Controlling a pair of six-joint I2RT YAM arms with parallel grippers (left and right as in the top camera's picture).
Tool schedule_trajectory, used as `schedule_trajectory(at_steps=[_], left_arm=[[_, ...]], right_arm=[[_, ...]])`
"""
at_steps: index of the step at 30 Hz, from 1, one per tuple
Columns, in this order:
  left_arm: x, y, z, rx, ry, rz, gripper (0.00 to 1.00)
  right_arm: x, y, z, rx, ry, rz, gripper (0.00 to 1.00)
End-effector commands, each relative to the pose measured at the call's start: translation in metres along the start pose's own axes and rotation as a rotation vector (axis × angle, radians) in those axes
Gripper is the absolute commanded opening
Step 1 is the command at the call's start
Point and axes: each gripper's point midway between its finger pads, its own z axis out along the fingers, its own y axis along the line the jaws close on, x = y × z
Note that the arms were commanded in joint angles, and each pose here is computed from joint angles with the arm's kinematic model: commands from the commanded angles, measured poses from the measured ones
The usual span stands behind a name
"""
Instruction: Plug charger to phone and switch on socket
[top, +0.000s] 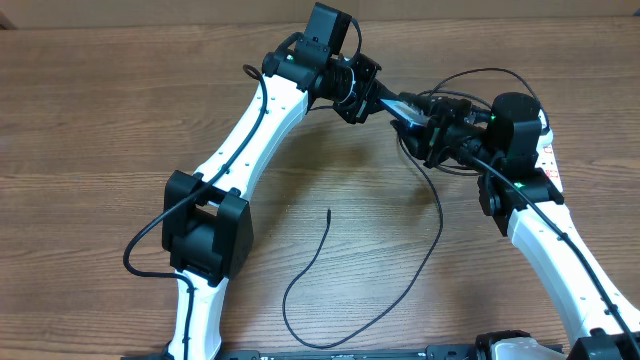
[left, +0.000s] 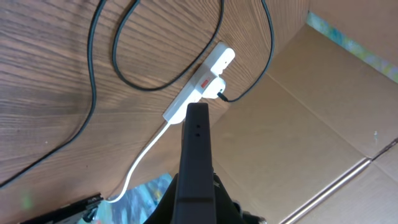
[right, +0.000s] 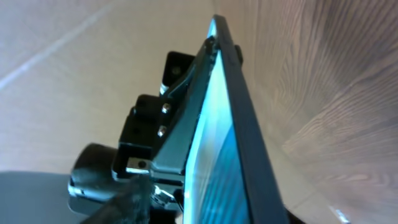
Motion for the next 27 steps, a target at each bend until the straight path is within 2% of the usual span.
schedule_trajectory(at_steps=[1, 5, 15, 27], left_arm=[[0.011, -0.006, 0.001, 0.01, 0.027, 0.04, 0.04], [0.005, -0.006, -0.002, 0.015, 0.018, 0.046, 0.04], [-0.022, -0.006, -0.031, 0.048, 0.021, 0.087, 0.04], [-0.04, -0.007, -0.091, 0.186, 0.158, 0.318, 0.04]], right_arm=[[0.009, 0.01, -0.001, -0.018, 0.022, -0.047, 0.59], [0.009, 0.01, -0.001, -0.02, 0.022, -0.076, 0.77], [0.012, 0.01, -0.001, -0.021, 0.04, -0.209, 0.98], [0.015, 0.009, -0.001, -0.022, 0.053, -0.404, 1.0]])
